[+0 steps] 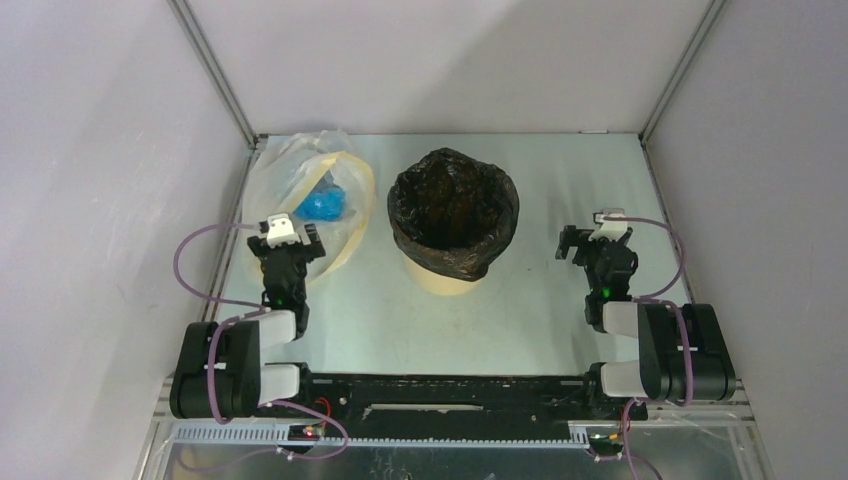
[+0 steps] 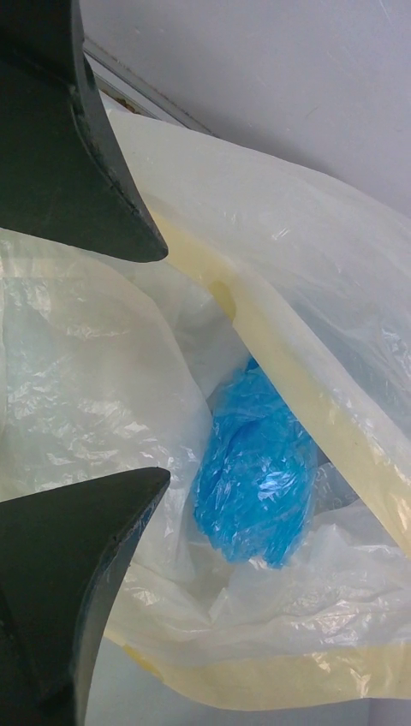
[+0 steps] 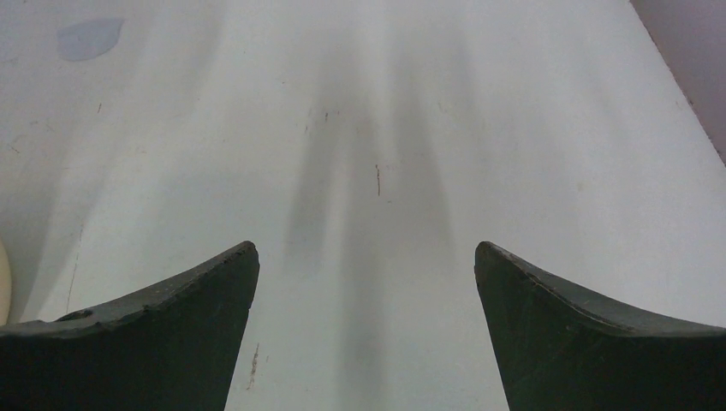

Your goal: Put the trash bags into the trash bin

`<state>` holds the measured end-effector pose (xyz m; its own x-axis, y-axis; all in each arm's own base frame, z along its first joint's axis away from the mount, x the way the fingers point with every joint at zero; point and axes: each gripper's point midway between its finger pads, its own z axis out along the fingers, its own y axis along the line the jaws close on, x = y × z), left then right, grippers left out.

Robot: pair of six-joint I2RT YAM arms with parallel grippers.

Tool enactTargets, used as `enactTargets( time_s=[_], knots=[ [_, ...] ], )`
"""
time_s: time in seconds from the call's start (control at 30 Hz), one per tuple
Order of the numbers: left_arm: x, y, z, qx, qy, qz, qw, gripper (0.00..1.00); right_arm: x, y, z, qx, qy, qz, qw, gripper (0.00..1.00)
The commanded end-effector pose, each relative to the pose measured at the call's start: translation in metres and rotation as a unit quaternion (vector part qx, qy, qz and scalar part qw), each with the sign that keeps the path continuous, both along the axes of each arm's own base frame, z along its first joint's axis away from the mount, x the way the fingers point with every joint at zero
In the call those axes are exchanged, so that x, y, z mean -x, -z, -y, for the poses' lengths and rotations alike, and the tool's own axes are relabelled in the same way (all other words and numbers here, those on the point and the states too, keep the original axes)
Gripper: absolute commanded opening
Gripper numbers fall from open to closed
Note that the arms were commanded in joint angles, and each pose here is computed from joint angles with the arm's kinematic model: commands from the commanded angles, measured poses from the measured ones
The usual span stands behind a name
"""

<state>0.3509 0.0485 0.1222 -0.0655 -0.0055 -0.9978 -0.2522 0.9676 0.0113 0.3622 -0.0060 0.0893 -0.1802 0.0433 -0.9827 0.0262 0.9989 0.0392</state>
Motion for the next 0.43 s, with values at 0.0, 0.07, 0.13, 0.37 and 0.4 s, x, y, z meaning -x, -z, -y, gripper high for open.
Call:
enactTargets(
  time_s=[0.0,0.07,0.13,0.37,0.4],
  knots=[
    [-0.0017,-0.0133,-0.0035,0.005,-0.007,0.030,1.000,1.00,-0.0076,-0.0152,-0.0007,-0.005,-0.004,0.023,1.000,1.00],
    [-0.0019,-0.0130,-0.0035,0.006,-0.007,0.030,1.000,1.00,-0.0076,-0.0157,-0.0004,-0.006,-0.004,0.024,1.000,1.00],
    [-0.0016,-0.0126,-0.0036,0.005,-0.007,0.029,1.000,1.00,-0.0076,-0.0153,-0.0008,-0.005,-0.004,0.023,1.000,1.00],
    [-0.0022,-0.0129,-0.0033,0.006,-0.006,0.029,1.000,1.00,-0.0077,-0.0155,-0.0007,-0.006,-0.004,0.023,1.000,1.00],
    [-0.0021,-0.0128,-0.0036,0.006,-0.007,0.029,1.000,1.00,-0.0076,-0.0154,-0.0006,-0.005,-0.004,0.023,1.000,1.00]
  ],
)
